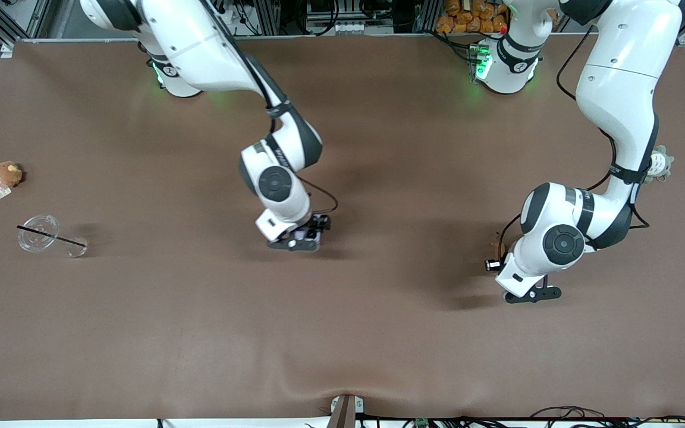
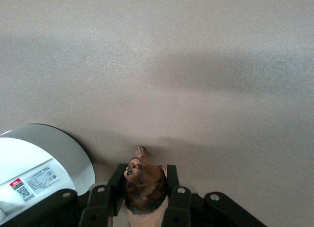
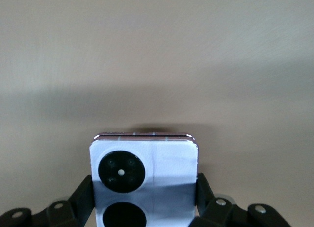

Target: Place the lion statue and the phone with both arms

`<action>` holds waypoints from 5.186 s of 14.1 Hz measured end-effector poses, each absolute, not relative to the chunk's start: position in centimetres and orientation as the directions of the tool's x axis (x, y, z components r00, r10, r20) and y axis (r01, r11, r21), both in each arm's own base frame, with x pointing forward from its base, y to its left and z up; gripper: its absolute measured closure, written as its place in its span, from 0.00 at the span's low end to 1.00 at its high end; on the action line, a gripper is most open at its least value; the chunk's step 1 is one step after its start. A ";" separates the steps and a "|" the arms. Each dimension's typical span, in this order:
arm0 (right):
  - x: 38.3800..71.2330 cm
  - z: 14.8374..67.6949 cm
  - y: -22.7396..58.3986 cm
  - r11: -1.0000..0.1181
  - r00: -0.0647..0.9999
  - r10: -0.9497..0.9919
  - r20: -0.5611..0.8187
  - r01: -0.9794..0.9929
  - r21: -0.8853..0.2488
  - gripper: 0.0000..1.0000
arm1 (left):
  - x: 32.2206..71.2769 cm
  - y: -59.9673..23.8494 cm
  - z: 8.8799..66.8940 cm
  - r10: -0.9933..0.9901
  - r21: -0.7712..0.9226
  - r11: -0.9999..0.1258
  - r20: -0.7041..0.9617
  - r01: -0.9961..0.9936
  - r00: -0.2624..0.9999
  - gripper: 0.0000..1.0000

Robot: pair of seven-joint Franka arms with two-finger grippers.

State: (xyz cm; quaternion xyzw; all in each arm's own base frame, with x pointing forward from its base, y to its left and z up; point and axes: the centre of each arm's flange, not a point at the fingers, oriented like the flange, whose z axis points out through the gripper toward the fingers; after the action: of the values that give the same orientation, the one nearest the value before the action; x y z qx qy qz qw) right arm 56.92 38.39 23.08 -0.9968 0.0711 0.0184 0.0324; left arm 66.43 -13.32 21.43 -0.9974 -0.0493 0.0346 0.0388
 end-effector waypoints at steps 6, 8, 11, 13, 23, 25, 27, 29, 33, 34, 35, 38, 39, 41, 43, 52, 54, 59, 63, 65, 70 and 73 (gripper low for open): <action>63.9 33.5 20.7 -0.956 0.958 -0.280 -0.055 -0.284 -0.079 0.15 | 66.5 -13.3 22.2 0.113 -0.080 -0.991 -0.052 0.109 0.992 0.19; 64.6 33.9 14.9 -0.964 0.963 -0.251 -0.098 -0.258 -0.065 0.15 | 66.6 -14.0 24.1 0.122 -0.073 -0.990 -0.029 0.120 0.992 0.01; 65.1 33.9 4.6 -0.977 0.969 -0.185 -0.162 -0.199 -0.073 0.15 | 66.2 -16.1 28.5 0.104 -0.074 -0.992 -0.004 0.103 0.995 0.00; 64.7 33.1 -1.9 -0.985 0.975 -0.126 -0.182 -0.145 -0.096 0.15 | 65.4 -17.5 31.7 0.085 -0.088 -0.993 -0.014 0.084 0.996 0.00; 63.9 23.2 -11.4 -0.996 0.980 -0.054 -0.194 -0.067 -0.061 0.15 | 60.3 -20.5 48.1 0.070 -0.132 -0.989 -0.051 0.063 0.996 0.00; 64.1 23.1 -11.7 -0.999 0.980 -0.038 -0.198 -0.044 -0.029 0.15 | 59.3 -20.0 51.4 0.081 -0.141 -0.987 -0.075 0.070 0.994 0.00; 64.2 22.0 -12.3 -0.999 0.977 -0.037 -0.208 -0.042 -0.017 0.15 | 58.3 -19.6 54.0 0.087 -0.142 -0.987 -0.099 0.072 0.991 0.00; 64.5 20.7 -12.5 -0.999 0.976 -0.039 -0.214 -0.042 -0.012 0.15 | 57.3 -19.2 56.3 0.099 -0.134 -0.987 -0.105 0.085 0.989 0.00; 64.9 18.5 -13.2 -0.999 0.978 -0.047 -0.203 -0.048 0.001 0.15 | 55.7 -16.3 60.1 0.103 -0.126 -0.988 -0.098 0.090 0.990 0.00; 65.0 18.2 -13.3 -0.999 0.978 -0.049 -0.202 -0.050 0.003 0.15 | 55.5 -15.3 60.9 0.089 -0.112 -0.991 -0.096 0.078 0.991 0.00; 65.0 18.0 -13.5 -0.999 0.979 -0.052 -0.198 -0.052 0.005 0.15 | 55.4 -14.2 61.7 0.085 -0.098 -0.992 -0.092 0.076 0.992 0.00; 64.9 17.5 -14.4 -0.998 0.979 -0.063 -0.194 -0.063 0.010 0.15 | 55.0 -11.5 63.5 0.100 -0.079 -0.992 -0.069 0.095 0.993 0.00; 64.8 17.4 -14.6 -0.998 0.979 -0.066 -0.195 -0.065 0.011 0.15 | 55.0 -10.8 63.8 0.101 -0.078 -0.992 -0.065 0.096 0.993 0.00; 64.7 17.3 -15.1 -0.998 0.978 -0.067 -0.198 -0.065 0.017 0.15 | 55.0 -9.4 64.2 0.090 -0.077 -0.993 -0.061 0.085 0.994 0.00; 64.6 17.3 -15.5 -0.998 0.978 -0.068 -0.198 -0.066 0.021 0.12 | 55.3 -7.6 64.2 0.064 -0.077 -0.995 -0.064 0.060 0.996 0.00; 67.7 22.9 -14.2 -0.999 0.993 -0.028 -0.117 -0.025 0.022 0.00 | 54.8 -3.9 64.0 -0.062 -0.044 -0.997 -0.017 -0.063 0.998 0.00; 68.5 27.8 -13.0 -1.000 0.994 -0.010 -0.111 -0.008 0.013 0.00 | 54.1 -3.8 64.3 -0.067 -0.039 -0.997 -0.010 -0.068 0.998 0.00; 66.9 39.6 -9.7 -0.999 0.992 0.037 -0.117 0.035 -0.019 0.00 | 53.3 -3.7 64.5 -0.066 -0.039 -0.997 -0.028 -0.067 0.997 0.00; 63.2 50.7 -5.7 -0.996 0.992 0.087 -0.091 0.084 -0.041 0.00 | 52.8 -4.2 65.2 -0.074 -0.039 -0.996 -0.024 -0.075 0.997 0.00; 60.7 55.5 -4.5 -0.995 0.992 0.092 -0.080 0.088 -0.053 0.00 | 52.5 -4.3 65.5 -0.074 -0.039 -0.996 -0.025 -0.075 0.997 0.00; 54.8 63.3 -3.4 -0.995 0.995 0.082 -0.056 0.079 -0.060 0.00 | 52.4 -4.4 65.2 -0.069 -0.039 -0.997 -0.031 -0.070 0.997 0.00; 52.1 64.7 -3.4 -0.998 0.994 0.055 -0.094 0.051 -0.048 0.00 | 52.4 -4.5 65.1 -0.070 -0.039 -0.997 -0.033 -0.071 0.997 0.00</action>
State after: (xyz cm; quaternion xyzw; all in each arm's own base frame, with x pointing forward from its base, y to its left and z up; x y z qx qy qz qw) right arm 52.13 -3.39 64.67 -0.9982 -0.0267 0.0476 0.0229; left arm 52.39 -4.55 65.15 -0.9990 0.0354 0.0160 0.0199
